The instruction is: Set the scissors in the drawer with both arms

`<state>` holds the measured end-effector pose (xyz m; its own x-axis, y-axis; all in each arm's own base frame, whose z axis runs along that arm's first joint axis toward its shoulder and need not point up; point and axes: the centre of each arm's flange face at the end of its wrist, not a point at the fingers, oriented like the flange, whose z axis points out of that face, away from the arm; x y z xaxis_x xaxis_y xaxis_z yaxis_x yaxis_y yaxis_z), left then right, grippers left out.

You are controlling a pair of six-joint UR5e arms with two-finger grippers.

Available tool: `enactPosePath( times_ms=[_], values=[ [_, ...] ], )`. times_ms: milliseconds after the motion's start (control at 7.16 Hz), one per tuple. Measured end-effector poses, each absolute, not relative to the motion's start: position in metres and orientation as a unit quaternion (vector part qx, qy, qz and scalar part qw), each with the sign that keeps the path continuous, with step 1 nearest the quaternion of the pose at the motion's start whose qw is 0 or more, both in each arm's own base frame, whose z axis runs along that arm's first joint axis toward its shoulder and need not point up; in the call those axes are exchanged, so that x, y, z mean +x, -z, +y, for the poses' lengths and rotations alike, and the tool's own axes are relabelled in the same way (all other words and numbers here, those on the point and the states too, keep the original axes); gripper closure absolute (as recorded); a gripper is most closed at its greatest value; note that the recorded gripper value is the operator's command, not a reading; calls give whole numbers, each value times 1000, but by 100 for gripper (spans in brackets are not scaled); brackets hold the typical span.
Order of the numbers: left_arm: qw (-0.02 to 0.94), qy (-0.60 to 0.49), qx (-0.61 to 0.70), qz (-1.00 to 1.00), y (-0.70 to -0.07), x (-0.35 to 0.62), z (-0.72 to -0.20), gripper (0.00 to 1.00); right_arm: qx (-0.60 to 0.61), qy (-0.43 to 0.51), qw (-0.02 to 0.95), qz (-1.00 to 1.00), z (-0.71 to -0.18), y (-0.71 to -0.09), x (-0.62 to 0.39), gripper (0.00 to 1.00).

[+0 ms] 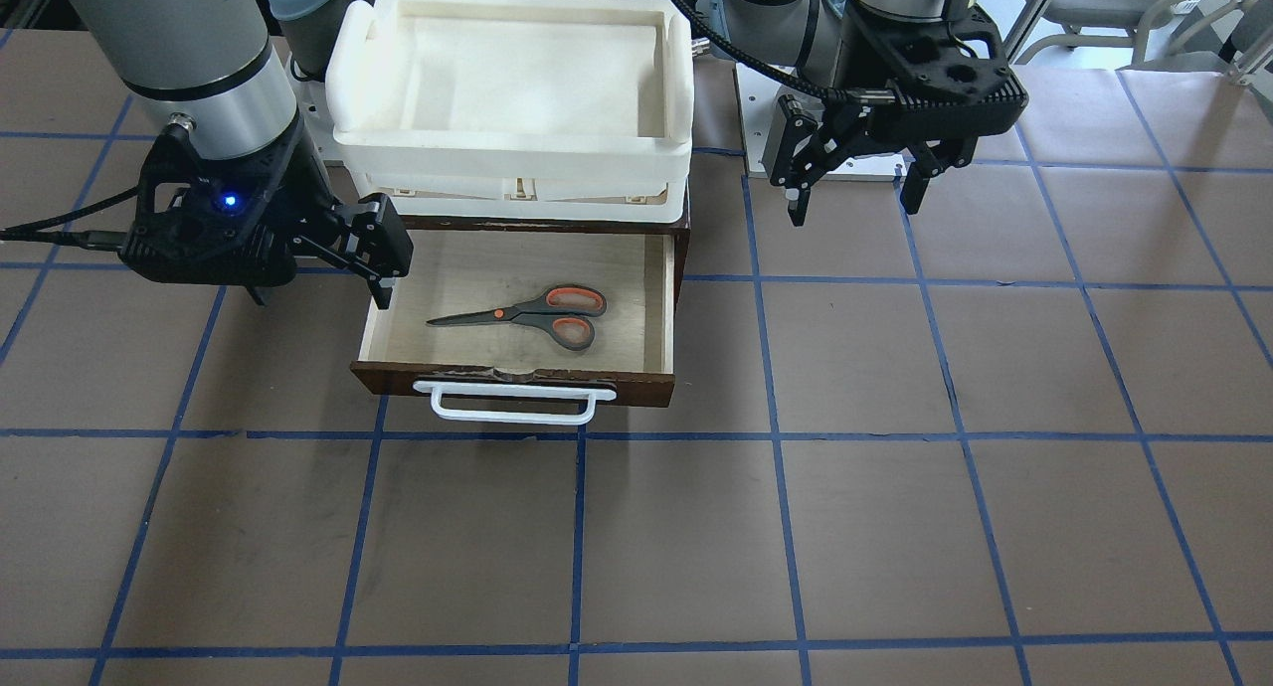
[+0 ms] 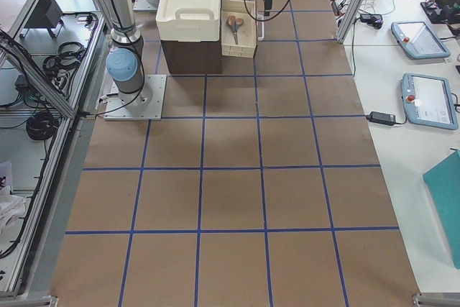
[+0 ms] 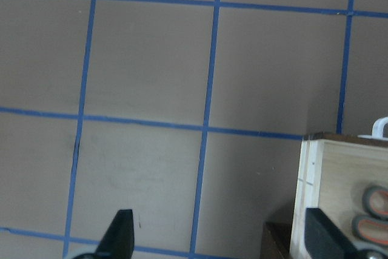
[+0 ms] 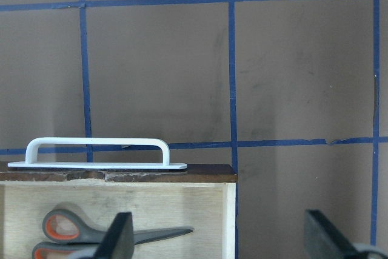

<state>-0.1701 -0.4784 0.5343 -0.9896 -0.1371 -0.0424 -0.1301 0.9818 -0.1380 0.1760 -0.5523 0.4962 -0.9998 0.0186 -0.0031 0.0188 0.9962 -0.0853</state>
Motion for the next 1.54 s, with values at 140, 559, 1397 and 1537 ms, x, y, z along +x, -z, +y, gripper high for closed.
enactPosePath(
  times_ms=[140, 559, 1397, 1537],
  values=[
    [3, 34, -87, 996, -533, -166, -476, 0, 10, 42, 0, 999, -550, -496, 176, 0],
    [-15, 17, -76, 997, -534, -166, -499, 0, 10, 36, -1, 999, -546, -496, 175, 0],
    [-11, 17, -12, 1000, -534, -166, -488, 0, 9, 19, -12, 1000, -529, -507, 173, 0],
    [-11, 17, -11, 1000, -534, -166, -488, 0, 9, 17, -13, 1000, -529, -507, 173, 0]
  ],
)
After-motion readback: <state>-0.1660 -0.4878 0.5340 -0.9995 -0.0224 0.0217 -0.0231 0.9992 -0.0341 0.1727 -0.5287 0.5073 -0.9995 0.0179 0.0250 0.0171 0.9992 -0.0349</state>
